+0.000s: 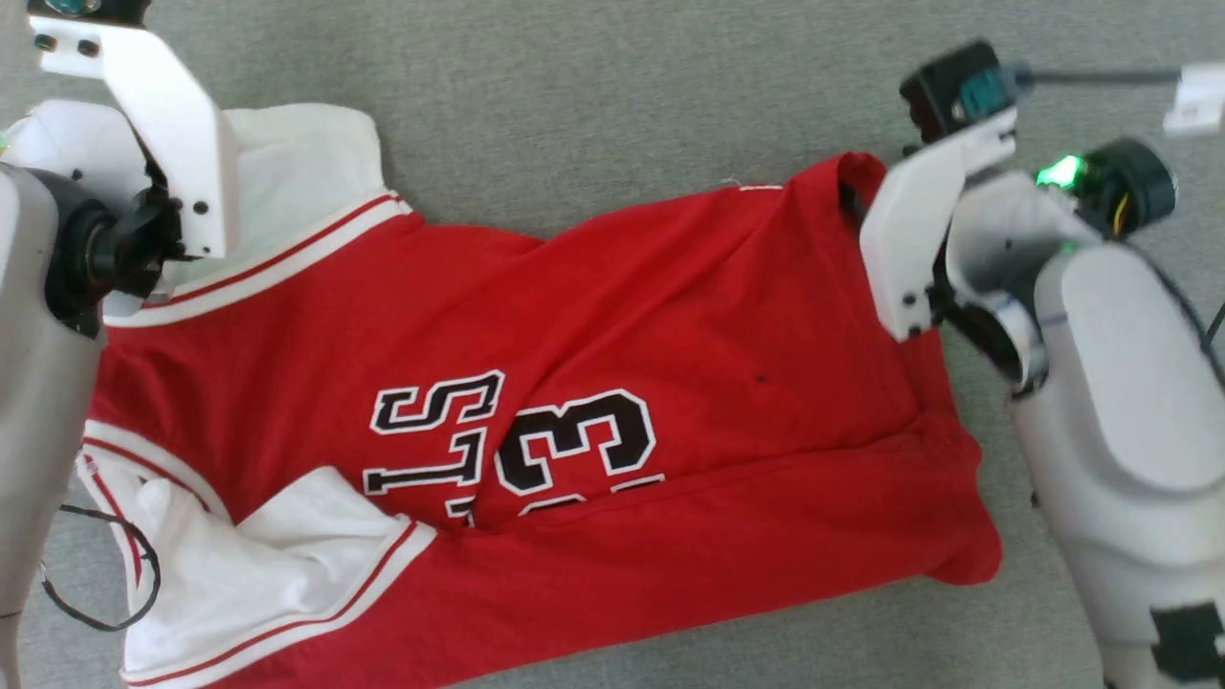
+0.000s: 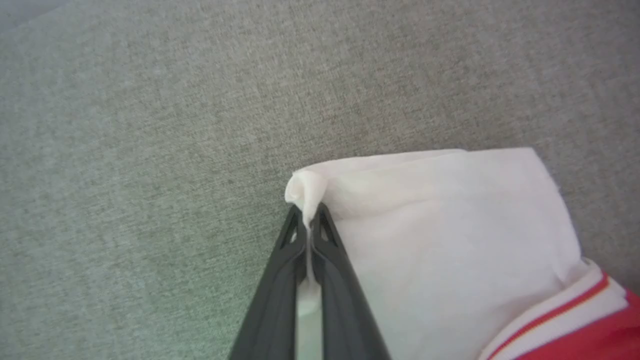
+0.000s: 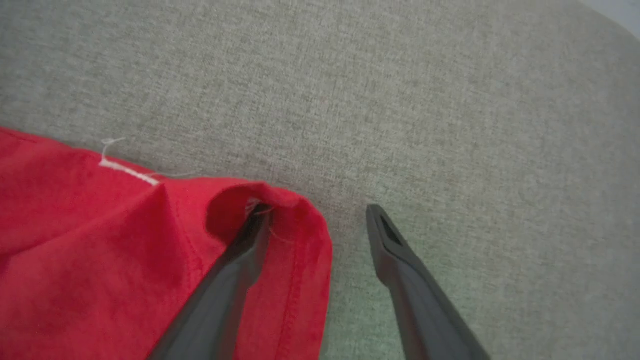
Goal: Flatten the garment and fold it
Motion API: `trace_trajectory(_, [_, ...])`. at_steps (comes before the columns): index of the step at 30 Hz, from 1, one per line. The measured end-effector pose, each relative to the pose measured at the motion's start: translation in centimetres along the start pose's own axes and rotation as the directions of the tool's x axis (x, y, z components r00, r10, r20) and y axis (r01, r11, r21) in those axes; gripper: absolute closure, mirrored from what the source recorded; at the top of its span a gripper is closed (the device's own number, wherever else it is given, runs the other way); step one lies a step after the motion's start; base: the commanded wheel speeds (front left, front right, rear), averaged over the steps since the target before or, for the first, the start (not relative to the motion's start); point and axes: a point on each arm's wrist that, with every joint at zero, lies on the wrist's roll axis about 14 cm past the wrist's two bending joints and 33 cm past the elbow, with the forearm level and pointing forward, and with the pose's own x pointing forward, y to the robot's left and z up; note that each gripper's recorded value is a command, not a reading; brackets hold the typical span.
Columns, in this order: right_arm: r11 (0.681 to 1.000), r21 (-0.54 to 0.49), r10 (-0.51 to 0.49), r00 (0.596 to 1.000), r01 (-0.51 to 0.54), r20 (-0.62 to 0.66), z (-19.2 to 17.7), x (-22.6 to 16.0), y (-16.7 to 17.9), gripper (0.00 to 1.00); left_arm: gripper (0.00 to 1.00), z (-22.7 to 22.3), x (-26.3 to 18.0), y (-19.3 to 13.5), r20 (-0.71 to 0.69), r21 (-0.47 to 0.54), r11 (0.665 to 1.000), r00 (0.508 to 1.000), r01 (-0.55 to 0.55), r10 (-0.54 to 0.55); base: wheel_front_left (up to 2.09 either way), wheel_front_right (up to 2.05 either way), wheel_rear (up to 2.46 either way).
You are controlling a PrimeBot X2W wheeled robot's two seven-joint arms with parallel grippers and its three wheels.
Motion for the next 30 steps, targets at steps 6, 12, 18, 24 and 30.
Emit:
trace_trajectory(6, [0.999, -0.021, 0.028, 0.996, -0.03, -0.085, 0.4, 0.9, 0.7, 1.0, 1.0, 0.3, -0.1, 0.0, 0.052, -0.016, 1.0, 0.999, 0.013, -0.012, 0.0, 0.0, 0.0])
trace_trajectory(12, [0.998, 0.024, 0.061, 0.998, -0.062, 0.02, 1.4, -0.2, 1.5, 1.0, 1.0, 2.4, -1.9, 0.2, 0.302, -0.038, 0.999, 0.953, 0.015, -0.003, 0.0, 0.0, 0.0])
trace_trajectory(18, [0.986, 0.111, 0.099, 0.968, -0.127, 0.23, 2.3, -3.1, 3.0, 1.0, 1.0, 3.4, -6.8, 0.5, 0.576, -0.122, 0.992, 0.817, 0.039, 0.039, 0.0, 0.0, 0.0])
trace_trajectory(24, [0.978, 0.17, 0.047, 0.922, -0.121, 0.385, 2.1, -6.8, 2.6, 1.0, 1.0, -0.5, -11.5, 0.4, 0.643, -0.205, 0.978, 0.759, 0.044, 0.101, 0.0, 0.0, 0.0])
trace_trajectory(30, [0.972, 0.209, 0.007, 0.898, -0.11, 0.441, 0.8, -9.8, 2.4, 1.0, 1.0, -6.5, -15.2, 0.3, 0.595, -0.278, 0.96, 0.79, 0.029, 0.148, 0.0, 0.0, 0.0])
